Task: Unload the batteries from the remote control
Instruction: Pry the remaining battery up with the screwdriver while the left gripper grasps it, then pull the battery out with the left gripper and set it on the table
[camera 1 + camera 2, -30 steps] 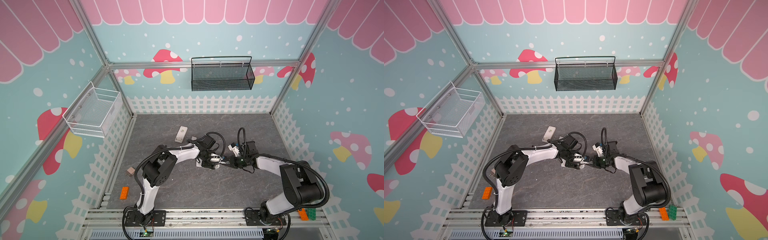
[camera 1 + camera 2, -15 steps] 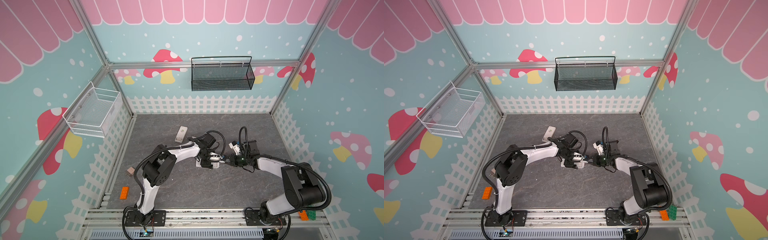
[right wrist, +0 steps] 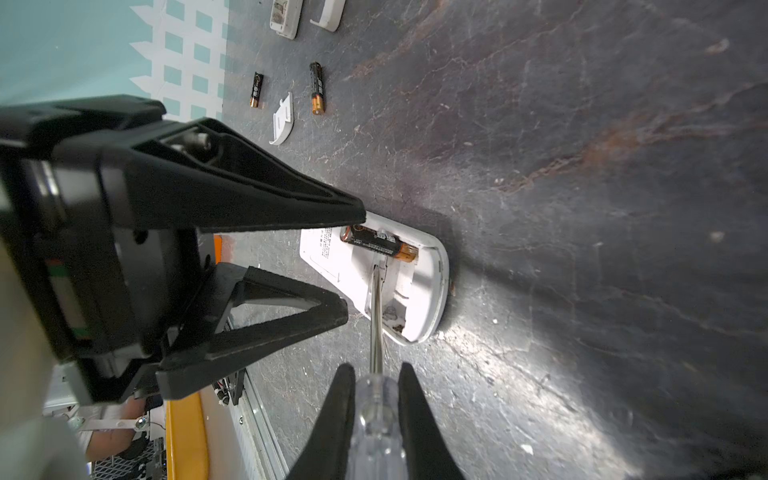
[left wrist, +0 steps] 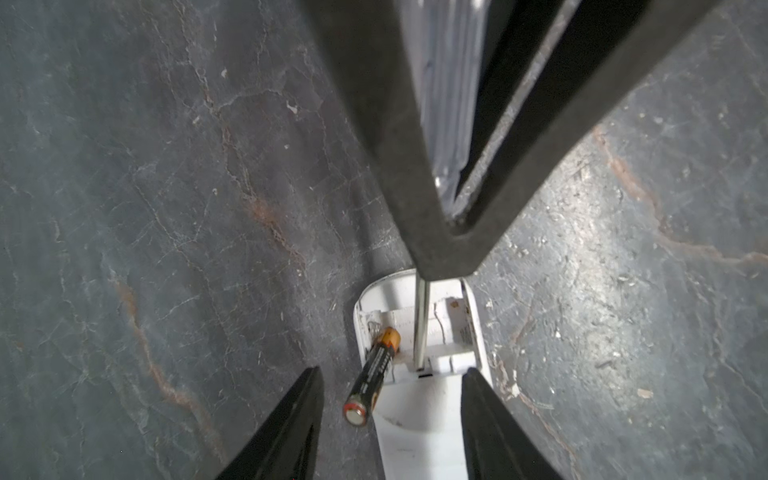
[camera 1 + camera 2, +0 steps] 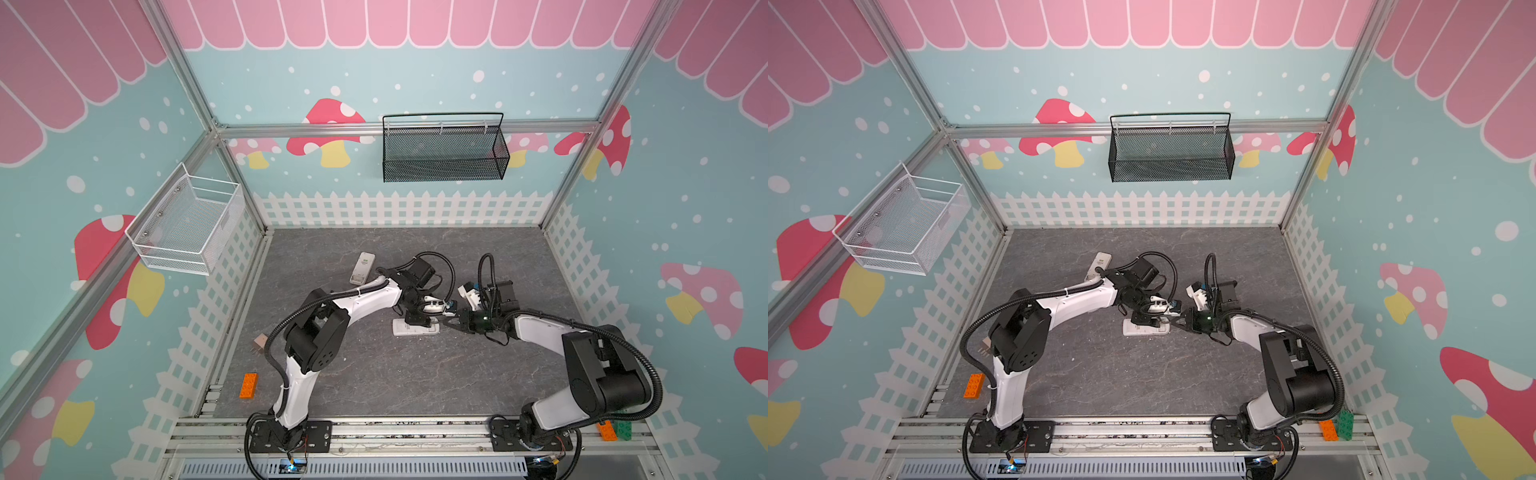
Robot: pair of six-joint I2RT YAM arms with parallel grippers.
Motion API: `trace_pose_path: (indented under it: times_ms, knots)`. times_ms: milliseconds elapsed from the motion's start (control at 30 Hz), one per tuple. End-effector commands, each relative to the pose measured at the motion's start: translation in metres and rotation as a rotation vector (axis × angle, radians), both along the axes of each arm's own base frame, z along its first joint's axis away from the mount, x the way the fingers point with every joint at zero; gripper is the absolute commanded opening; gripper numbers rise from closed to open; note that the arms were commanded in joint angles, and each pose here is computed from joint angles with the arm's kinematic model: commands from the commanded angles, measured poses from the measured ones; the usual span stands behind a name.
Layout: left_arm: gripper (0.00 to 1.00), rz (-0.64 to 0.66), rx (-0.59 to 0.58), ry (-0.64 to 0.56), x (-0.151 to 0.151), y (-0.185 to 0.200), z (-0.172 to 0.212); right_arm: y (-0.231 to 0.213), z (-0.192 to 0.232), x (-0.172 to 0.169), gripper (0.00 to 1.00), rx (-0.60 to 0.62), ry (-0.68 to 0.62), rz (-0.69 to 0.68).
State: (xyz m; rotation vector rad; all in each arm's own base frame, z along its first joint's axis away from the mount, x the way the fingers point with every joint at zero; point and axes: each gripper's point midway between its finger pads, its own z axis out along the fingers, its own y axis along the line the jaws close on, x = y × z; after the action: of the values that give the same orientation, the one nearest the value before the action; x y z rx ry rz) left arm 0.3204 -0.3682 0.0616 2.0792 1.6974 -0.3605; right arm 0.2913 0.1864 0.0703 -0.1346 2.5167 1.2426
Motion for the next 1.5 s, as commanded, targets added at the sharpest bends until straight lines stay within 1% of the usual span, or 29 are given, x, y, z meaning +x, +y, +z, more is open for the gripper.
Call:
trace_pose_path:
  times_ms: [0,100,233,467,667,833,967,1100,1300,1467]
  knots:
    - [0.49,-0.02,0.034,0.004,0.0,0.007,-0.009,-0.002,-0.003,0.001,0.0,-0.001,0.004,-0.002]
    - [0.44,-0.021,0.042,-0.006,0.002,0.01,-0.012,-0.003,-0.003,0.001,0.0,-0.002,0.001,-0.004]
    - [0.32,-0.029,0.032,-0.003,0.0,0.009,-0.014,-0.003,-0.003,0.001,0.0,-0.002,0.004,-0.004]
    - [0.19,-0.031,0.041,-0.009,0.001,0.011,-0.018,-0.005,0.001,-0.001,0.0,-0.005,-0.008,-0.011]
    - [0.09,0.014,0.04,-0.032,0.011,0.01,0.0,-0.012,0.012,-0.004,0.0,-0.007,-0.029,-0.021]
    - [0.07,0.068,0.051,-0.045,0.024,0.02,0.018,-0.024,0.027,-0.005,0.0,-0.019,-0.069,-0.05]
    - [0.07,0.094,0.05,-0.046,0.031,0.028,0.019,-0.036,0.035,-0.003,0.0,-0.042,-0.104,-0.084]
    - [0.07,0.111,0.04,-0.053,0.036,0.03,0.009,-0.046,0.04,0.002,0.0,-0.072,-0.137,-0.118]
    - [0.12,0.158,0.051,-0.117,0.052,0.037,-0.012,-0.057,0.047,0.009,0.0,-0.132,-0.197,-0.164]
    - [0.16,0.165,0.089,-0.114,0.049,0.048,-0.029,-0.071,0.05,0.018,0.0,-0.203,-0.255,-0.232]
